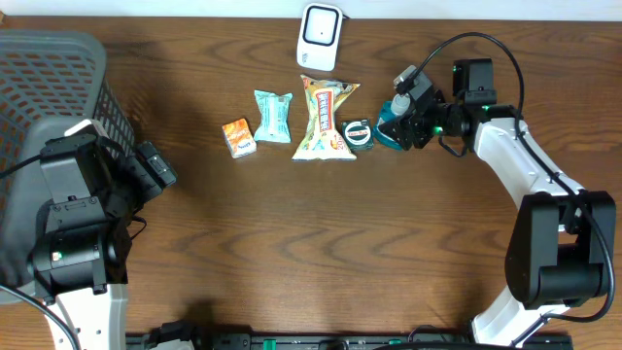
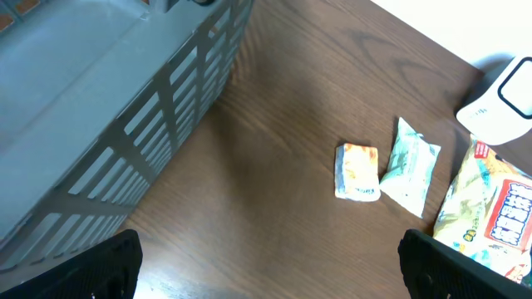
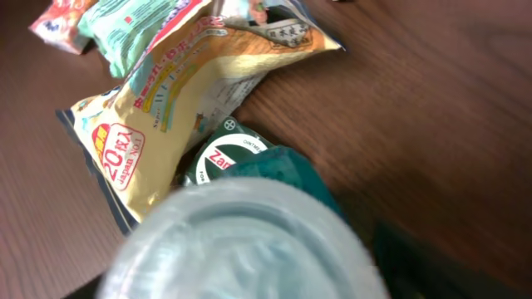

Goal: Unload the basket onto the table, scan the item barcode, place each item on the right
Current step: 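Lower the right gripper over the Listerine bottle and grasp it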

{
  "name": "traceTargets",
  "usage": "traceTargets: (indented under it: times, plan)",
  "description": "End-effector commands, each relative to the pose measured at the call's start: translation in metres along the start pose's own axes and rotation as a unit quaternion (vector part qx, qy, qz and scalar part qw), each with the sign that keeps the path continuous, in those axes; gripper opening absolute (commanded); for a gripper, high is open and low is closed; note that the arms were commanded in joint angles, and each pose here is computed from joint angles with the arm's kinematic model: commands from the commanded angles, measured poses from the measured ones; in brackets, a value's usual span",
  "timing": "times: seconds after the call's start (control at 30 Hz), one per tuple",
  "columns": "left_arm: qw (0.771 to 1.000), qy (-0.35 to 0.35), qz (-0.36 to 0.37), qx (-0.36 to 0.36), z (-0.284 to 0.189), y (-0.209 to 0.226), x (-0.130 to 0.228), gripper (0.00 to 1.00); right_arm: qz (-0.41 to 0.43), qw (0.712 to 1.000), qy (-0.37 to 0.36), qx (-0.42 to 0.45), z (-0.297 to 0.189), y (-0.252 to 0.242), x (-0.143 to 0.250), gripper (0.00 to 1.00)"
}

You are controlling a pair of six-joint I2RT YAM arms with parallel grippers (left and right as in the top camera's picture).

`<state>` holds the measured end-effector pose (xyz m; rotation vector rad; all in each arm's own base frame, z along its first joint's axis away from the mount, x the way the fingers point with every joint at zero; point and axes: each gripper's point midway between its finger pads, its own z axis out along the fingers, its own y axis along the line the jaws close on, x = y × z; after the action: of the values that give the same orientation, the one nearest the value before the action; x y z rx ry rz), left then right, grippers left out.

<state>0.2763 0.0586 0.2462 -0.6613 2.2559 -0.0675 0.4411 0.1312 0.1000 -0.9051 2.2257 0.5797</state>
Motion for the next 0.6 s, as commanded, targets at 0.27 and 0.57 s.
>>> traceTargets:
  times: [0.27, 0.57]
  plan:
    - [1.0, -0.003, -0.007, -0.008, -0.001, 0.003, -0.002, 0.98, -0.005, 1.0, -0.006, -0.005, 0.004, 0.002, -0.005, 0.22]
    - [1.0, -0.003, -0.007, -0.008, -0.001, 0.003, -0.002, 0.98, 0.041, 0.993, -0.031, 0.105, -0.028, -0.035, -0.034, 0.14]
